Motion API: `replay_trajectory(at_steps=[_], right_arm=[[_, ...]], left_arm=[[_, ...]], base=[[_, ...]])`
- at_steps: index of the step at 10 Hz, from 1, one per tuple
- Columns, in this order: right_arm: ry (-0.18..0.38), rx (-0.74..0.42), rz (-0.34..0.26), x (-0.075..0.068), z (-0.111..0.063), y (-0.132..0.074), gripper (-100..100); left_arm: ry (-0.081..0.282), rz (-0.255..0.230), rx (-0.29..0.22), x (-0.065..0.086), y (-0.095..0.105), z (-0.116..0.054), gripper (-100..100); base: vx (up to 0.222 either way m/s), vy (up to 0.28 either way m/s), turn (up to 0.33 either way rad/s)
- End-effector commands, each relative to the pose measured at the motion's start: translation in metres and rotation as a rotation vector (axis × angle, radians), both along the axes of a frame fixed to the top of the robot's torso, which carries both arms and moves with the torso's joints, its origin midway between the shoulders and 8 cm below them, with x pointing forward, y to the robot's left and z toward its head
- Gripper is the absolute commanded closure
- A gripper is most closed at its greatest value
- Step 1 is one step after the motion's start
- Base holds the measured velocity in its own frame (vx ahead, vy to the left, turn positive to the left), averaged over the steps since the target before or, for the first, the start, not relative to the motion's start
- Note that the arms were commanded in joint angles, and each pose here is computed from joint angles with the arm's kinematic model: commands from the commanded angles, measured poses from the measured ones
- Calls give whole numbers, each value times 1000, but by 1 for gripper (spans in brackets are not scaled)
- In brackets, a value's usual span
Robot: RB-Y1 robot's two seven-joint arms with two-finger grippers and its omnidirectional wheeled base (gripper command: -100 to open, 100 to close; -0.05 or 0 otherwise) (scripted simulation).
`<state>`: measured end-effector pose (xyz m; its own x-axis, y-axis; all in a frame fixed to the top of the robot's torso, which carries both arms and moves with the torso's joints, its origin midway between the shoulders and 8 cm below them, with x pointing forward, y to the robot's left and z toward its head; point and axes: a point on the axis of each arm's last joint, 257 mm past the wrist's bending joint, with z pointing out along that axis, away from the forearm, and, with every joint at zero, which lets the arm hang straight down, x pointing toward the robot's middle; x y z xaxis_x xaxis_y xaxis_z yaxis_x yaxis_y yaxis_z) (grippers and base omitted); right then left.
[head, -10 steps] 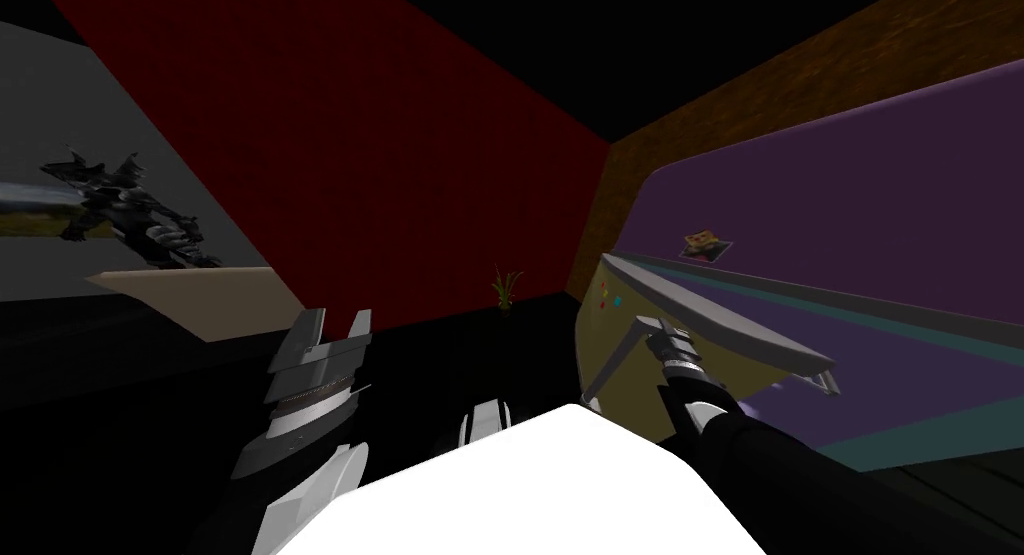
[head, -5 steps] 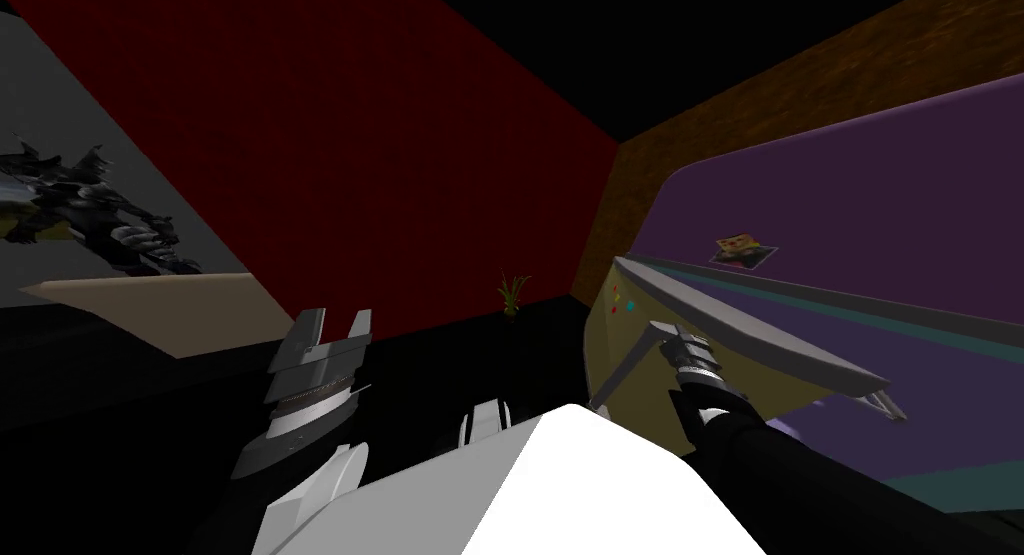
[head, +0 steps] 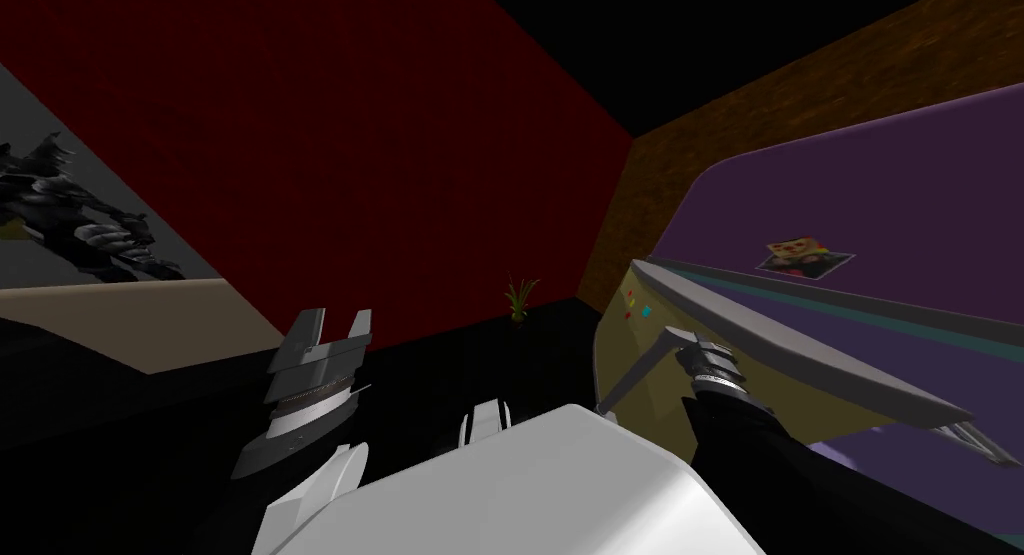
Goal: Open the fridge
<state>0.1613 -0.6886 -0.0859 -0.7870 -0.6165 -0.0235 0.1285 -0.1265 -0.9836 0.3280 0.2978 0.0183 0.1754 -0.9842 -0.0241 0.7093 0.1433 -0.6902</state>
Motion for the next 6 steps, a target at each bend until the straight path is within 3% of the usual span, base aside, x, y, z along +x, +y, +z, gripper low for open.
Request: replay_trajectory(at_steps=[1,6], right_arm=[[-4,-4,-12,-14,12,-11,-100],[-5,-8,17,-23,43,-17,-100]], left_arm=[[0,0,0,0,0,0,0],[0,0,0,0,0,0,0]], base=[[136,121,-88],[45,11,-70]])
